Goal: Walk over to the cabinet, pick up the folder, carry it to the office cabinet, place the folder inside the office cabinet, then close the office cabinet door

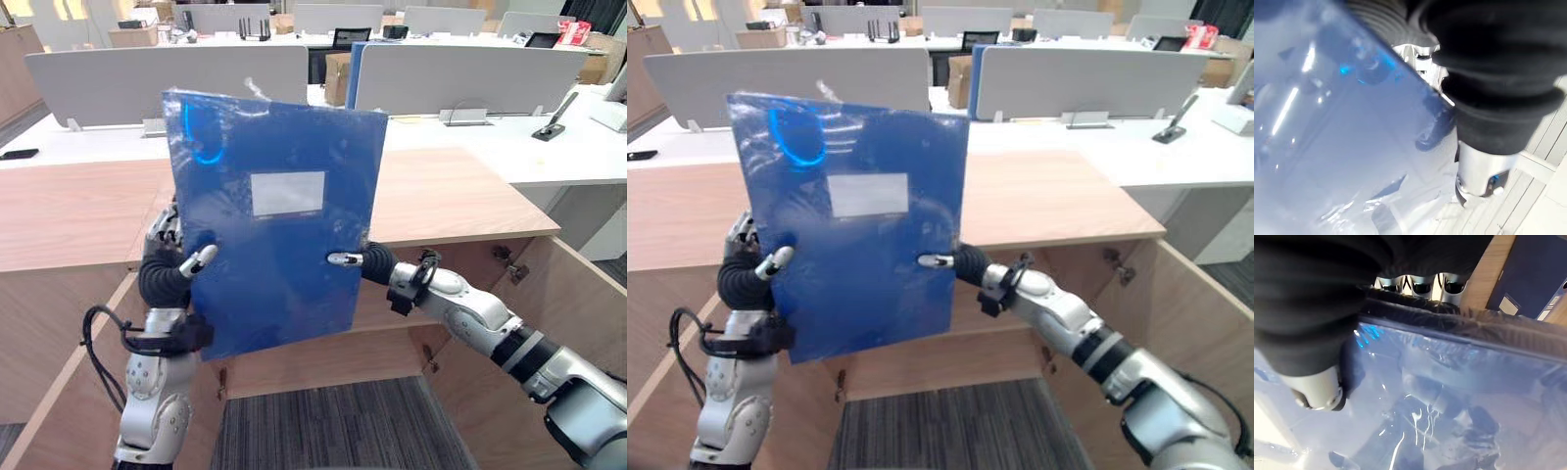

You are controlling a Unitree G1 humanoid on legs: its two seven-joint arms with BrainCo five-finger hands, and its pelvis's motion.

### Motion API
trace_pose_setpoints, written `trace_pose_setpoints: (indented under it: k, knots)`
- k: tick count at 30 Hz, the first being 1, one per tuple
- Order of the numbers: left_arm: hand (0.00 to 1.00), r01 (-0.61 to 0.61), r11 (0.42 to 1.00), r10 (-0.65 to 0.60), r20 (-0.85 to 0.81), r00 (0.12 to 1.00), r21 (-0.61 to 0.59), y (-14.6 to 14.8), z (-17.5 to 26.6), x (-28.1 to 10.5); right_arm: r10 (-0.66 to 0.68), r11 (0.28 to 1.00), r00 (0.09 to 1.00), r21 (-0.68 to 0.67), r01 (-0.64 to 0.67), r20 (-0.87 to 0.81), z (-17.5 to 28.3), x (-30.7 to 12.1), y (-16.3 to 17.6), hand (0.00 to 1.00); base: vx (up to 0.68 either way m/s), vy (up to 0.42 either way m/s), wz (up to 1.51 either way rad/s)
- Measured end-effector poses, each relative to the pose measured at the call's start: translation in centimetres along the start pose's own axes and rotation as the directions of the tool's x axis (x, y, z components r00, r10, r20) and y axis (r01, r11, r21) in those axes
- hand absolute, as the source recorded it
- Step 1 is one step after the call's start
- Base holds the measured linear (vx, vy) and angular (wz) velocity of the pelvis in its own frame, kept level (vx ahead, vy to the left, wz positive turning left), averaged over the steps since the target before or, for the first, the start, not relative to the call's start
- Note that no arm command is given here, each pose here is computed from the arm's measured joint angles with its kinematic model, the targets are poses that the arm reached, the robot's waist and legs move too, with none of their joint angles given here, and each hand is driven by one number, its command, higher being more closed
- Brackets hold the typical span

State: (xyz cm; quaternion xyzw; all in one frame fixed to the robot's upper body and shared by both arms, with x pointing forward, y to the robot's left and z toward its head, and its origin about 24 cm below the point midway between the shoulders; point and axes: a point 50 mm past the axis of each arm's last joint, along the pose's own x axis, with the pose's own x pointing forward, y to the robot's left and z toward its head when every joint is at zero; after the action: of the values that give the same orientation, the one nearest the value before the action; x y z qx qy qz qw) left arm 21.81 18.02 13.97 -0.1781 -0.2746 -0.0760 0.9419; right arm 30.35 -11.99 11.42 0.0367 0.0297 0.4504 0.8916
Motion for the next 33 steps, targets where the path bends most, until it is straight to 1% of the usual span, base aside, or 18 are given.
trace_pose_setpoints:
  k: [1,4,6,8,9,11,13,15,18,20,22,25,27,28,30,31,32,33]
  knots:
    - [0.0,0.024,1.0,-0.024,0.004,1.0,-0.014,-0.4,0.0,0.1,-0.011,1.0,1.0,-0.001,0.011,0.023,0.2,-0.5,-0.1,1.0,-0.03,0.022,-0.11]
    - [0.0,0.192,0.978,-0.189,0.043,0.981,-0.08,-2.8,0.4,0.3,-0.077,0.997,0.969,0.04,0.07,0.234,2.3,-2.7,0.0,1.0,0.0,0.022,-0.22]
    - [0.0,0.282,0.952,-0.276,0.057,0.959,-0.121,-4.1,0.2,0.3,-0.127,0.992,0.894,0.053,0.115,0.429,4.4,-4.2,0.2,1.0,0.01,0.014,-0.31]
    - [0.0,0.281,0.947,-0.28,0.025,0.96,-0.159,-4.1,-0.7,0.1,-0.159,0.987,0.814,0.078,0.139,0.559,5.7,-5.5,0.5,1.0,0.01,0.01,-0.31]
    - [0.0,0.233,0.952,-0.245,-0.042,0.969,-0.199,-3.3,-2.2,-0.3,-0.206,0.978,0.703,0.123,0.167,0.681,6.7,-7.0,0.6,1.0,0.01,0.011,-0.33]
    - [0.0,0.137,0.965,-0.172,-0.148,0.974,-0.222,-1.8,-4.2,-1.2,-0.245,0.968,0.585,0.158,0.197,0.773,7.7,-8.6,0.8,1.0,0.0,0.014,-0.4]
    - [0.0,-0.072,0.975,-0.001,-0.332,0.943,-0.21,1.3,-7.3,-4.0,-0.306,0.943,0.425,0.21,0.258,0.852,8.2,-11.3,1.3,1.0,-0.01,0.018,-0.49]
    - [0.0,-0.219,0.96,0.128,-0.425,0.896,-0.173,3.0,-8.8,-6.1,-0.356,0.918,0.349,0.254,0.306,0.867,7.9,-12.7,1.5,1.0,-0.02,0.024,-0.54]
    - [0.0,-0.456,0.887,0.348,-0.546,0.762,-0.071,6.0,-10.3,-10.3,-0.49,0.849,0.262,0.387,0.361,0.831,6.0,-14.1,1.7,1.0,-0.03,0.041,-0.73]
    - [0.0,-0.554,0.832,0.433,-0.599,0.673,-0.021,7.3,-11.2,-12.7,-0.568,0.804,0.243,0.467,0.368,0.786,4.4,-14.2,2.0,1.0,-0.03,0.03,-0.75]
    - [0.0,-0.678,0.734,0.518,-0.677,0.523,0.038,8.6,-12.5,-16.6,-0.651,0.75,0.243,0.559,0.353,0.719,2.4,-13.9,2.7,1.0,-0.04,0.027,-0.79]
    - [0.0,-0.751,0.644,0.559,-0.76,0.331,0.146,9.1,-13.8,-21.1,-0.699,0.714,0.274,0.627,0.311,0.66,0.6,-13.0,3.6,1.0,-0.02,0.012,-0.74]
    - [0.0,-0.766,0.585,0.558,-0.817,0.144,0.265,8.2,-14.7,-25.4,-0.758,0.648,0.314,0.714,0.265,0.571,-1.9,-12.1,4.6,1.0,0.0,0.02,-0.56]
    - [0.0,-0.77,0.57,0.557,-0.824,0.107,0.285,7.8,-14.9,-26.2,-0.775,0.623,0.327,0.738,0.258,0.54,-2.7,-12.0,4.8,1.0,0.01,0.004,-0.32]
    - [0.0,-0.778,0.528,0.548,-0.836,0.005,0.341,6.6,-15.2,-28.4,-0.836,0.501,0.391,0.826,0.257,0.386,-6.5,-11.6,5.7,1.0,0.01,-0.002,-0.23]
    - [0.0,-0.775,0.518,0.557,-0.831,-0.017,0.363,6.6,-15.1,-28.9,-0.863,0.408,0.427,0.873,0.269,0.271,-9.0,-11.6,6.3,1.0,0.01,0.009,-0.21]
    - [0.0,-0.766,0.52,0.558,-0.83,-0.03,0.377,6.5,-15.0,-29.2,-0.872,0.358,0.441,0.893,0.273,0.215,-10.2,-11.6,6.6,1.0,-0.01,0.007,-0.22]
    - [0.0,-0.746,0.533,0.55,-0.834,-0.053,0.399,6.4,-15.0,-29.7,-0.883,0.257,0.458,0.921,0.293,0.101,-12.7,-11.7,7.2,1.0,-0.01,-0.007,-0.17]
